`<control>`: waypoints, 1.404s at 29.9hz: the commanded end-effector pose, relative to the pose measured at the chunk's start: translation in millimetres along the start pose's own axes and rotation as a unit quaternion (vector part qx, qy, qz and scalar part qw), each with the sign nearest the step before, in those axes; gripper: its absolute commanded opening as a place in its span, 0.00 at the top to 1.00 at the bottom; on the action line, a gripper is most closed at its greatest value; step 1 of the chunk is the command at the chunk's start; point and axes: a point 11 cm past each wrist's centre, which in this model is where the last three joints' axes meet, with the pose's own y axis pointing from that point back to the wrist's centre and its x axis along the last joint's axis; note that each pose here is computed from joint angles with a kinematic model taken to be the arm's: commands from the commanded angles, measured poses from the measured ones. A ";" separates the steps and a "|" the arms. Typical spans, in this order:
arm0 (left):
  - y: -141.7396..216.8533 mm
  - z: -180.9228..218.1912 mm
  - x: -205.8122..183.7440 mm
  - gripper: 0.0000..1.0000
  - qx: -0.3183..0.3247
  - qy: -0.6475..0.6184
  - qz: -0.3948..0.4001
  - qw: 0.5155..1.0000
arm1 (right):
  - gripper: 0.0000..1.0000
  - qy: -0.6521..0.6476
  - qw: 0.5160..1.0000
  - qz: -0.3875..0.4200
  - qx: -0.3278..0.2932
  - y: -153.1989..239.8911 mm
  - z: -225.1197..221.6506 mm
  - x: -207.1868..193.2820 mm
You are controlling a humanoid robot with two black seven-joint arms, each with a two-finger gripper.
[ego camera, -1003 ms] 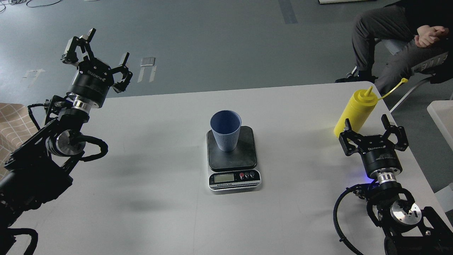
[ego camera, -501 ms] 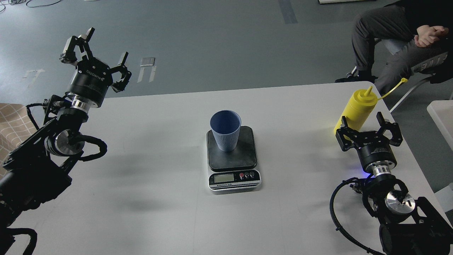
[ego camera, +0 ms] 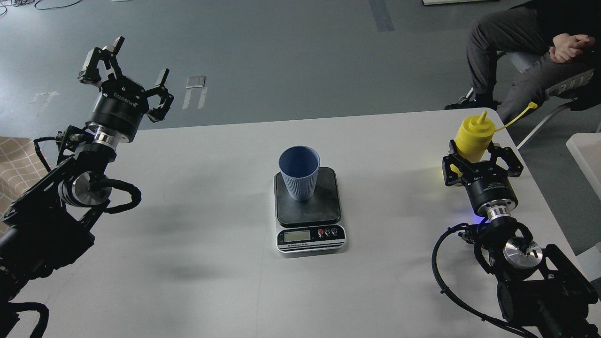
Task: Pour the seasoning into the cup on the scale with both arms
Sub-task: 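Lower the right gripper to the yellow squeeze bottle and grasp it, then lift the yellow bottle and tip it upside down over the cup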
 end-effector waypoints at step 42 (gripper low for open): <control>2.3 12.9 7.6 0.03 -0.007 -0.012 0.006 1.000 | 0.82 0.884 0.257 -0.342 -0.188 -58.3 155.3 -232.9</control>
